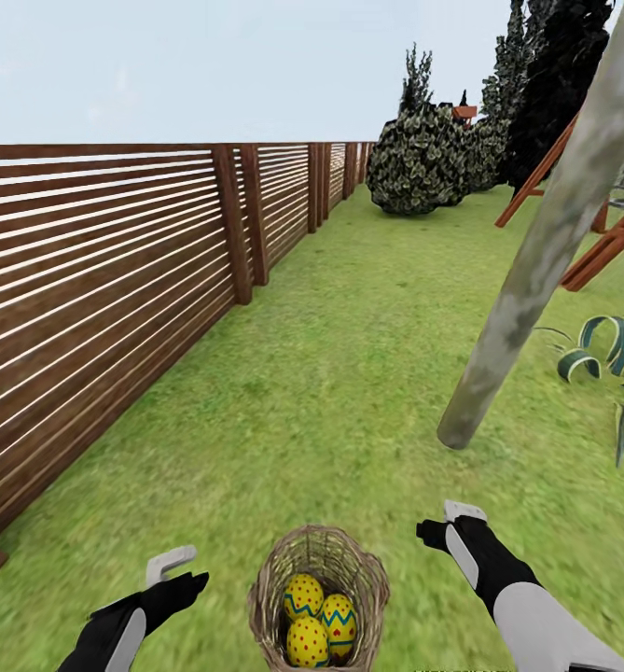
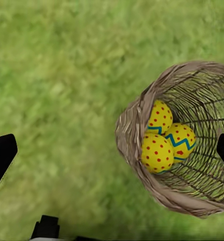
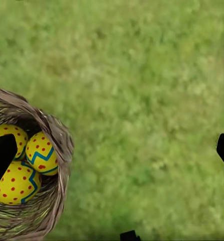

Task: Take the three Easter eggs out of the wicker basket on the lawn in the garden, then place them on the lawn next to a single tree (choose any tree) so that all three eggs are next to the same tree and none are left in the basket.

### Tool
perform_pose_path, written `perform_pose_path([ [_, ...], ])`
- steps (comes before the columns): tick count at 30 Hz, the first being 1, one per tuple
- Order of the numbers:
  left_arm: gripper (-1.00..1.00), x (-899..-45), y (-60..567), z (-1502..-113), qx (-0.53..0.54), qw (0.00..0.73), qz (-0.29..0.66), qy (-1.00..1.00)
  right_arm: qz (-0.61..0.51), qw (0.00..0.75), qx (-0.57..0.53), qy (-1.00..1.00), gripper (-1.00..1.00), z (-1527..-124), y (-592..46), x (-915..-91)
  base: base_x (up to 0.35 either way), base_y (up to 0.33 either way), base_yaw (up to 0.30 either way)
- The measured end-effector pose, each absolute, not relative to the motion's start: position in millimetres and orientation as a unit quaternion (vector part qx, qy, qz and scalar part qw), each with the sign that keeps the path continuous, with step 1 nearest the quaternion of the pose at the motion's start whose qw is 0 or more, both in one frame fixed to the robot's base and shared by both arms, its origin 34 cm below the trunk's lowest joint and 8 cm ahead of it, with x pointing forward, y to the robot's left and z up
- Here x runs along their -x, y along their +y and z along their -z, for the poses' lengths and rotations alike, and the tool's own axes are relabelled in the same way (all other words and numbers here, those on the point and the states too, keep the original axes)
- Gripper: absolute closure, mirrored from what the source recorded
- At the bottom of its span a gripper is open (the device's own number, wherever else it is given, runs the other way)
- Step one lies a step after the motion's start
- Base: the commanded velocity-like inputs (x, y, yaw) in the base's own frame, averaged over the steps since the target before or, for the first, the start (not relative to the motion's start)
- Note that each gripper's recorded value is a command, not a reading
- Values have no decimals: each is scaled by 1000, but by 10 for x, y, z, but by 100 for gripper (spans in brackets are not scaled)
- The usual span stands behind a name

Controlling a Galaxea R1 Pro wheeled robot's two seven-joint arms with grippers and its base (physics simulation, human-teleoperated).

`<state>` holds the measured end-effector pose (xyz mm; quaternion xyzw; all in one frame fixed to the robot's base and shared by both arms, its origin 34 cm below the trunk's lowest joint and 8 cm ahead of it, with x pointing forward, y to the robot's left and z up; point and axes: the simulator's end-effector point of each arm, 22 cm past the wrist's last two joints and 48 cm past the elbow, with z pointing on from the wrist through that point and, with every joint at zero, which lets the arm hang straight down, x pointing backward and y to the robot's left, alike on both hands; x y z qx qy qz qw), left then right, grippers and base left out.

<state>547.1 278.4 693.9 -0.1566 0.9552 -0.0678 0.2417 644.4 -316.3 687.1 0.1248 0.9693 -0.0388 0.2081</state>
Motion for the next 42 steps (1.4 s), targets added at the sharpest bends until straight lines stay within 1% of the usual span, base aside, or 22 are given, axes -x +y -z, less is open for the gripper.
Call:
perform_pose_path([
  [18,-100,-5096,2303,-6854,66,203,48,976,37,218,-127,967,-100,-7167,-3163,-6447,0,0,-204],
  [27,-100,-4887,2302,-6811,58,183,39,981,36,222,-127,966,-100,-7307,-3164,-6443,0,0,-204],
  [42,-100,-4952,2202,-7046,62,192,34,979,35,229,-128,964,-100,-7521,-3162,-6426,0,0,-195],
])
